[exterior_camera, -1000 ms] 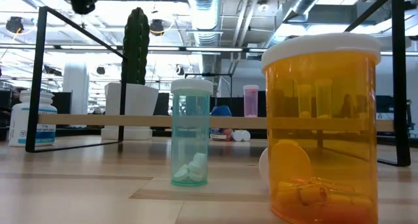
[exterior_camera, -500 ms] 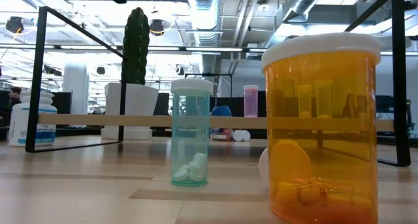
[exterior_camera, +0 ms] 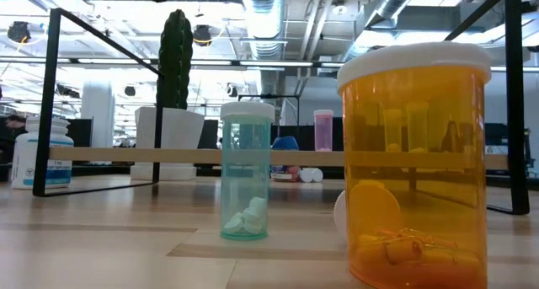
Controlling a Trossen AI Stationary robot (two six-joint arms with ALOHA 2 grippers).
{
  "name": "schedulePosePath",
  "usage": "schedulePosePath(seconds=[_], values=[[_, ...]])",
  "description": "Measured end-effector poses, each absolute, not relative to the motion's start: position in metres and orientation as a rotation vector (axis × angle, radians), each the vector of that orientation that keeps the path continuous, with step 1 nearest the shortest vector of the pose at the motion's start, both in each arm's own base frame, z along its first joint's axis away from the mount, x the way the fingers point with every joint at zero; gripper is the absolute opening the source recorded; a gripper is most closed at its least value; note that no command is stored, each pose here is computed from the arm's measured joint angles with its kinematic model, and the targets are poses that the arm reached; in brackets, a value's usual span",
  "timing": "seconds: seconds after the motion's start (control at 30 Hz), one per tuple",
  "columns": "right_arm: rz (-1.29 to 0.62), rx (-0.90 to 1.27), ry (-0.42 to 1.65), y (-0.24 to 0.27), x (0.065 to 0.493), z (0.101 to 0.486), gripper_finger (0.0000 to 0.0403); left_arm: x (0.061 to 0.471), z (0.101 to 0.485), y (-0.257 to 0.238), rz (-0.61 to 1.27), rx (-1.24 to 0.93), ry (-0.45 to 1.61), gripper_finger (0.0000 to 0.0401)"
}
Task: Pick and place medicine bottles onto shelf by color
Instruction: Put the orange pill bottle on the shelf
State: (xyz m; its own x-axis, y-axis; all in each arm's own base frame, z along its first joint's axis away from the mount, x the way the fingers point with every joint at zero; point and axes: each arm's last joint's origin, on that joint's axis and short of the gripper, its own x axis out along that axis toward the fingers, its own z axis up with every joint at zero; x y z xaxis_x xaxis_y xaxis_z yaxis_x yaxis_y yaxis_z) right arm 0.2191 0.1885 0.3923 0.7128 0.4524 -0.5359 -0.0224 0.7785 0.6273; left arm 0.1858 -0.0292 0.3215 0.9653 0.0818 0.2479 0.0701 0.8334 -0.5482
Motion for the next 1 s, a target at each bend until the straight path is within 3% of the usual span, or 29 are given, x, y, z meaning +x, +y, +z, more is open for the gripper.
schedulePosePath(seconds=[0.43,0.57,0.8,1.0], values=[[0.285,0.821,0.710,0.188,0.242,0.392,0.0164,0.185,0.324,-0.029,-0.023,-0.688,-0.292,0.0393],[0.359,0.899,0.831,0.187,0.246,0.388,0.0161,0.185,0.324,-0.031,-0.086,-0.692,-0.273,0.0393],[0.024,1.032,1.237,0.189,0.209,0.364,0.0151,0.185,0.325,-0.035,-0.213,-0.714,-0.237,0.0393],[-0.229,1.059,1.392,0.208,0.200,0.339,0.0151,0.184,0.328,-0.036,-0.274,-0.745,-0.249,0.0393]])
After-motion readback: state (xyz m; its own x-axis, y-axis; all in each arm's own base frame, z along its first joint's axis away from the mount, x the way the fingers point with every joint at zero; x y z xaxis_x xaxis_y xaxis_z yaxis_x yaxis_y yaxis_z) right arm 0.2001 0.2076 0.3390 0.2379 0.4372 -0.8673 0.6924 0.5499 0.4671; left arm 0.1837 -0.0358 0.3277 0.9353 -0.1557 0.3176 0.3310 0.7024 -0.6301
